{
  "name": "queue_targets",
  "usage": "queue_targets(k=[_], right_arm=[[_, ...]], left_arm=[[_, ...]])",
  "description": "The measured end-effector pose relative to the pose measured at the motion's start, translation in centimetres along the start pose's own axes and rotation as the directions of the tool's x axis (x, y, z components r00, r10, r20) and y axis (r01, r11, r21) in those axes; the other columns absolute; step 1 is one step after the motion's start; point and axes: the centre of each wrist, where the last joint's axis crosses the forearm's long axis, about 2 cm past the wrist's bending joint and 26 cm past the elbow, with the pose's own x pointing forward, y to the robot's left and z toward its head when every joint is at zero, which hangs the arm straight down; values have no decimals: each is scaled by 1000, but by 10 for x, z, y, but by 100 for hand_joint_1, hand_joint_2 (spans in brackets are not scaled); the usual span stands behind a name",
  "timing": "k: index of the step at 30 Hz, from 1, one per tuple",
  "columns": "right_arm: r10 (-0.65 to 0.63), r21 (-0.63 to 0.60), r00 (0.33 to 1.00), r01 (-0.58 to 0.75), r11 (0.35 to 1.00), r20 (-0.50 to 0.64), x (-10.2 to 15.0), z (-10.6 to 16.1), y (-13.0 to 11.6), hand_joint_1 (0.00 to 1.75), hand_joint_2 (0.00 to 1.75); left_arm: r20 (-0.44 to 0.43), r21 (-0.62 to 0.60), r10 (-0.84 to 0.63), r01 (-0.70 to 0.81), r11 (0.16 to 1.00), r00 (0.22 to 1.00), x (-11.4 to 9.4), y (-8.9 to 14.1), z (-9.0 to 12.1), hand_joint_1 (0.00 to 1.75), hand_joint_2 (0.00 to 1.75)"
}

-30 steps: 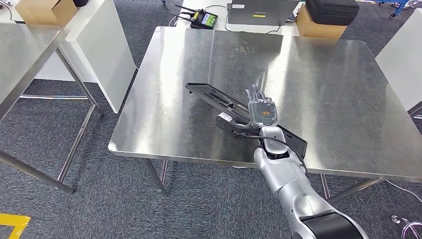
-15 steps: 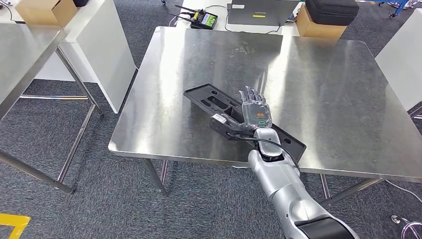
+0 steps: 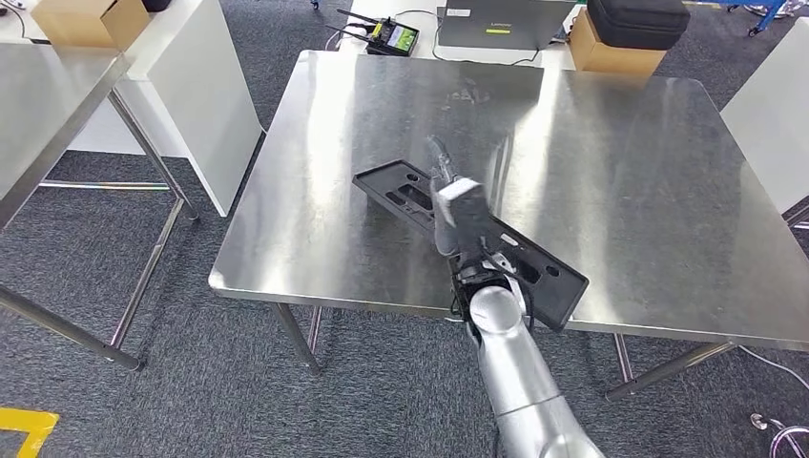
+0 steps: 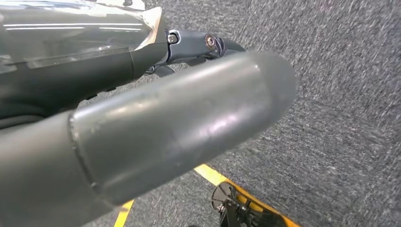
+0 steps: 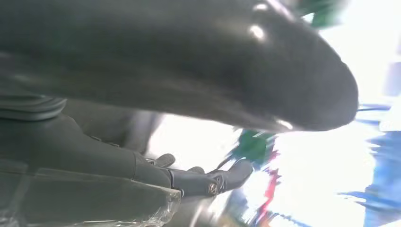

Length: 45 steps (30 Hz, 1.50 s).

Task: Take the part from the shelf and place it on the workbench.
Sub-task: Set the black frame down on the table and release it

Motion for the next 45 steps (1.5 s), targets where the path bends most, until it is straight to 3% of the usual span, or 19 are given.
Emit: queue_targets(k=[2,8,13,18,24,34,45], right_arm=[[-163,19,981,162,987,101,23,6,12,0,0],[-391,153,869,361,920,304,72,26,37,0,0],[-544,277,736,468,839,404,114,58,54,0,0],[-606,312,659,520,795,446,133,89,50,0,0],[-630,311,645,549,776,434,130,113,41,0,0],[-637,302,656,562,770,405,124,125,34,0,0],[-585,226,730,540,811,355,99,146,18,0,0]], left_arm=[[10,5,-2,2,1000,1000,0,0,0,0,0],[40,18,-7,6,1000,999,-1,0,0,0,0],[66,40,0,-3,999,998,-3,-1,2,0,0],[64,57,17,-21,998,998,-7,-3,4,0,0],[64,66,37,-41,997,997,-9,-4,6,0,0],[66,63,57,-61,996,996,-12,-4,7,0,0],[59,32,79,-81,996,995,-17,3,6,0,0]])
